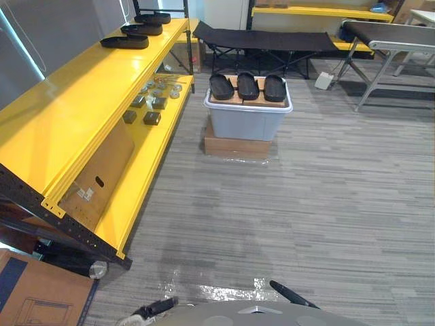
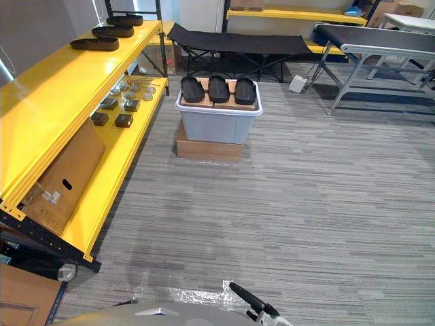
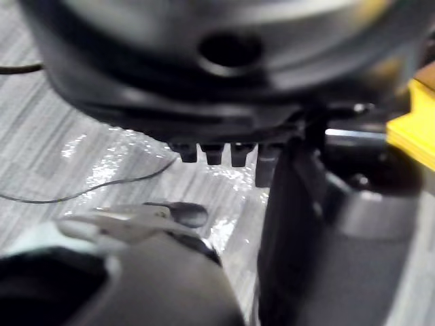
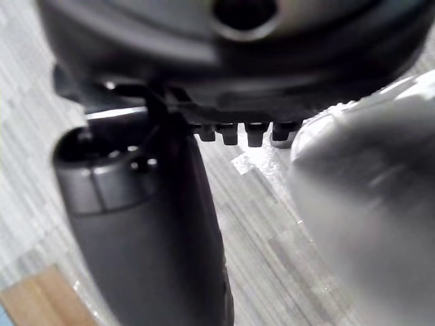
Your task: Walk over and take three plastic housings, then place them on the shelf
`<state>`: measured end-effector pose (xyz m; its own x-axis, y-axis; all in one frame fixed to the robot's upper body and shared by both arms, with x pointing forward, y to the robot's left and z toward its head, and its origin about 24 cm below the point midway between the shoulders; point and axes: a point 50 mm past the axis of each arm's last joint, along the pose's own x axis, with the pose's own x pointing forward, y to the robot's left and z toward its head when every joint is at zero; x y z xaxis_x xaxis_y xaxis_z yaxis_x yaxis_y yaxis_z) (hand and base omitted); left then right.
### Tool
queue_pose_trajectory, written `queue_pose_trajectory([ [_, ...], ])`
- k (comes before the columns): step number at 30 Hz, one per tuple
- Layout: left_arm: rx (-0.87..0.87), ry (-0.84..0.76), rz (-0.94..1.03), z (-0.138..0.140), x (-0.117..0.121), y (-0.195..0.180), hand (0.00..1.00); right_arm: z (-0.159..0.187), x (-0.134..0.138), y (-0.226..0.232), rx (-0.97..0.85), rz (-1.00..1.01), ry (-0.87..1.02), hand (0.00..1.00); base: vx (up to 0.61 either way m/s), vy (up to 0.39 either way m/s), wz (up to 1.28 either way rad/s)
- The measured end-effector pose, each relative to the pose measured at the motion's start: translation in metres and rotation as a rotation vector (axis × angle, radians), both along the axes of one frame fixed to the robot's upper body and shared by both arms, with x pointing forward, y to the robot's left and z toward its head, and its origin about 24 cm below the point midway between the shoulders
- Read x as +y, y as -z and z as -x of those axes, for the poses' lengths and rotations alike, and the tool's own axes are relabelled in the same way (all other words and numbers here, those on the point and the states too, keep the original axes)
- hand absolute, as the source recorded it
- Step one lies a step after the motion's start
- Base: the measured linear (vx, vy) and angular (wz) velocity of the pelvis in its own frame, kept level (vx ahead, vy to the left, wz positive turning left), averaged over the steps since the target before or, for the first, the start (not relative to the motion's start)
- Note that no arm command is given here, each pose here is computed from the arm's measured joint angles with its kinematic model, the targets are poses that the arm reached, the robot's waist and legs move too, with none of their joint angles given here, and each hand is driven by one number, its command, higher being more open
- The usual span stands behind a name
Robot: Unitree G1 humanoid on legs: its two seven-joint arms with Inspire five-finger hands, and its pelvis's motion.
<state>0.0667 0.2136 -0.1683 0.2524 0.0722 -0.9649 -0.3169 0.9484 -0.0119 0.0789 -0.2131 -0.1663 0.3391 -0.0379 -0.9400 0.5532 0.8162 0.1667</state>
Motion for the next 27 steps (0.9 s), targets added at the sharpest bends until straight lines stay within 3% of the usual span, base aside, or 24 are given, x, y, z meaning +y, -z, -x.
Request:
queue_pose_trajectory([
  [4,-0.214,0.043,0.068,-0.058,-0.016,-0.015,1.0,-0.061,0.012,-0.017,-0.21,0.044,-0.143,1.0,0.01,0.036,-0.01],
  [8,-0.331,0.071,0.126,-0.09,-0.033,-0.026,1.0,-0.092,0.016,-0.03,-0.325,0.07,-0.199,1.0,0.05,0.029,-0.05],
  [20,-0.337,0.048,0.137,-0.092,-0.035,-0.027,1.0,-0.092,0.024,-0.029,-0.317,0.075,-0.266,1.0,0.03,0.017,-0.05],
  [27,-0.31,0.01,0.144,-0.076,-0.033,-0.021,1.0,-0.081,0.025,-0.024,-0.296,0.071,-0.258,1.0,-0.02,0.001,-0.01],
])
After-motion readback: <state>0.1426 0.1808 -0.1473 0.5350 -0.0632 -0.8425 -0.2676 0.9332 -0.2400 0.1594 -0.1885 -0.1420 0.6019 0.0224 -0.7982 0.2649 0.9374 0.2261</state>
